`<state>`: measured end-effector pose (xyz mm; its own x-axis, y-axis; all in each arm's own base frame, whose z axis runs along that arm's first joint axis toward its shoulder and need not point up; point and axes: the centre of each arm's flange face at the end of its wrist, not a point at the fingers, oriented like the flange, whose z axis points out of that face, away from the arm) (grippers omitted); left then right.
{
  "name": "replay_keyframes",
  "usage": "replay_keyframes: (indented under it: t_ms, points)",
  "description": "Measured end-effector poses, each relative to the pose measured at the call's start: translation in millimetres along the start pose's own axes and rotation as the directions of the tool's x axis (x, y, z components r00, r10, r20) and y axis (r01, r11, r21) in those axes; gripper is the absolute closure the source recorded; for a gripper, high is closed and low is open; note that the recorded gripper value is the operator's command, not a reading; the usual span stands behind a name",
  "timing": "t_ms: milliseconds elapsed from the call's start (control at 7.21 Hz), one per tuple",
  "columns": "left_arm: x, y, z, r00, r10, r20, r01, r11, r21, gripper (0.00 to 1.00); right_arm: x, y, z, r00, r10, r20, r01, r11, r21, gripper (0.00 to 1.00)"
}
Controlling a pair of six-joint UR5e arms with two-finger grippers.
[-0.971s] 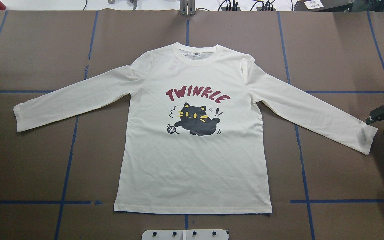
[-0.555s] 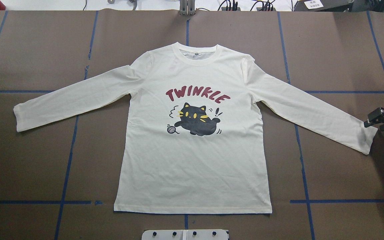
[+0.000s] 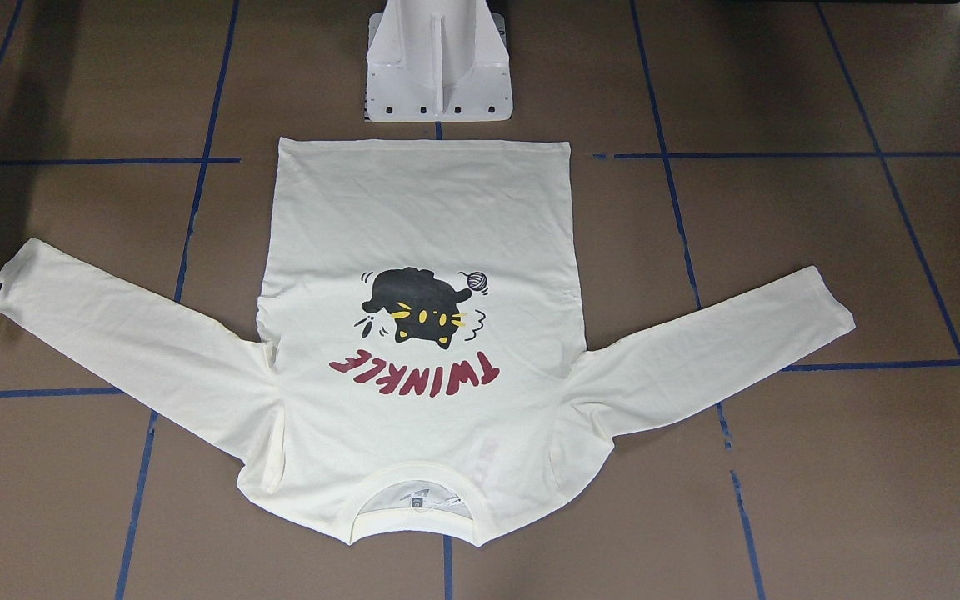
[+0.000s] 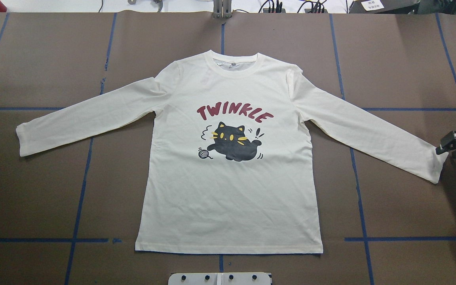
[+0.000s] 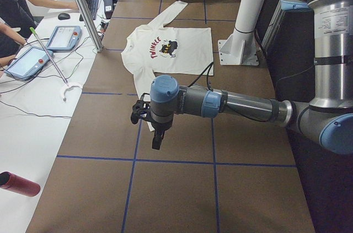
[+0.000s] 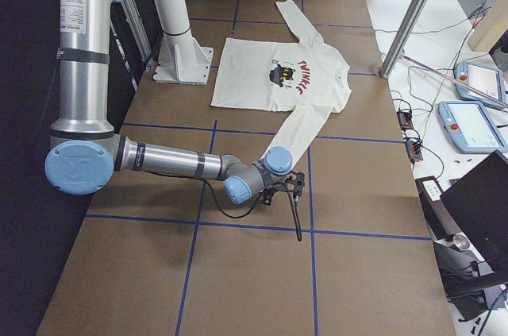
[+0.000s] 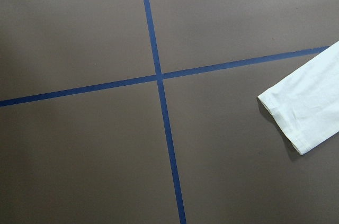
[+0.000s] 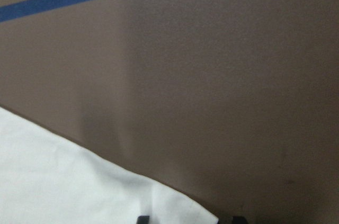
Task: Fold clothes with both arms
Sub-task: 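Lower the right gripper and grasp the cuff of the nearer sleeve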
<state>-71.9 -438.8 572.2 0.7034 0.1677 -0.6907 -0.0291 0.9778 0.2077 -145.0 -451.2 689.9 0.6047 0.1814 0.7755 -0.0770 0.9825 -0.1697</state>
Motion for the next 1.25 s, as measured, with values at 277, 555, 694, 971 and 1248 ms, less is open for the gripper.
replay_keyframes:
  t_ms: [277, 555, 694, 971, 1248]
  points:
    - [-0.6, 0.9, 0.5, 1.000, -0.001, 0.002, 0.001, 1.000, -0.001, 0.00, -0.4, -0.5, 0.9, 1.000, 0.000, -0.003, 0.000, 1.000, 0.000, 0.45]
    - [-0.8, 1.2, 0.6, 1.000, -0.001, 0.003, 0.001, 1.000, -0.002, 0.00, 0.2, -0.7, 2.9, 1.000, 0.001, -0.006, -0.001, 1.000, -0.003, 0.55]
    - [-0.9, 1.3, 0.6, 1.000, -0.001, 0.004, 0.001, 1.000, -0.002, 0.00, 1.0, -0.4, 3.9, 1.000, 0.003, -0.007, -0.003, 1.000, -0.005, 0.91]
    - [-0.7, 1.4, 0.0, 1.000, 0.001, 0.005, -0.001, 1.000, -0.001, 0.00, 2.2, 0.0, 4.8, 1.000, 0.005, -0.010, -0.005, 1.000, -0.006, 1.00]
    - [0.3, 6.2, -0.8, 1.000, 0.001, 0.005, -0.001, 1.000, -0.001, 0.00, -1.2, 0.0, 3.5, 1.000, 0.000, -0.004, 0.000, 1.000, -0.007, 1.00]
